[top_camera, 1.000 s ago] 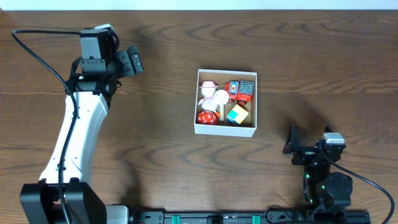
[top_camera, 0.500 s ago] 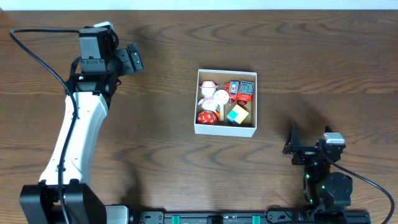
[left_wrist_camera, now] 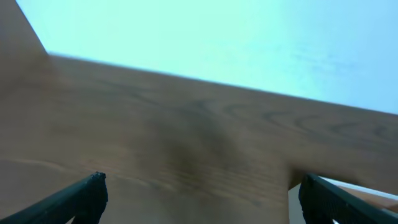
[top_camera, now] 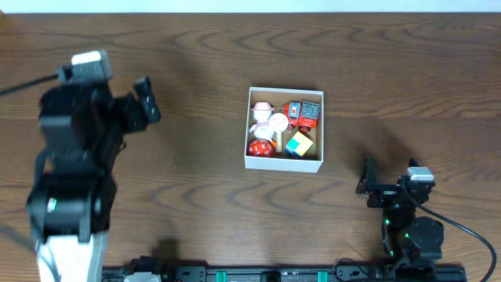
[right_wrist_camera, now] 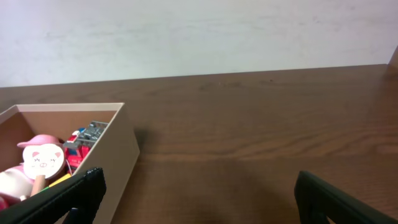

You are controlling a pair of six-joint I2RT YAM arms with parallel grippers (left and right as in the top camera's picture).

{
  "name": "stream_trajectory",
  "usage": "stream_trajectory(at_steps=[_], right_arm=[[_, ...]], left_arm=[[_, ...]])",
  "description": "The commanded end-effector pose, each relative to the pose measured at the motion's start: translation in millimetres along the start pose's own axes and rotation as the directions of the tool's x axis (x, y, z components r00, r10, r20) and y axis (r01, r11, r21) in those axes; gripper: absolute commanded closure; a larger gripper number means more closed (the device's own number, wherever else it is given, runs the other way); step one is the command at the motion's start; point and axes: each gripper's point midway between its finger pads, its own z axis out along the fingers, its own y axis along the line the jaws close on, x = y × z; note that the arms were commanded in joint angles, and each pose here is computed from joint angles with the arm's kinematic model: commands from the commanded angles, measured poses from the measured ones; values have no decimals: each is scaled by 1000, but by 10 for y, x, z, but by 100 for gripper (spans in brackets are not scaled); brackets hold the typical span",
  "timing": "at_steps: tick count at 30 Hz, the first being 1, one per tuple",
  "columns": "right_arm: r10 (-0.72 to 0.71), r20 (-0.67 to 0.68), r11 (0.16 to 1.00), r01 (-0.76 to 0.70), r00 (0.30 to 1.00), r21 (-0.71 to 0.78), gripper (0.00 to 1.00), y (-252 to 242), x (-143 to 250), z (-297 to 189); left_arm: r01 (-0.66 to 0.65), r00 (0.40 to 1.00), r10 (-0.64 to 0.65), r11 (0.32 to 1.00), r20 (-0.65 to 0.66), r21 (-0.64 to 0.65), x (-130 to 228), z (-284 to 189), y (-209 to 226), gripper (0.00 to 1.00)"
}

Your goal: Pack container

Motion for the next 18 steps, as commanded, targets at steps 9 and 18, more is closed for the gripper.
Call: stream_trajectory(at_steps=[9,18], right_arm=[[-11,-4,1000,11,1000,-12,1,22,36,6],[-11,-4,1000,11,1000,-12,1,23,35,6]], left_arm=[[-109,982,109,994,154,-8,403,-350,97,2],[-89,924,91,996,372,-22,734,-222,210,2]])
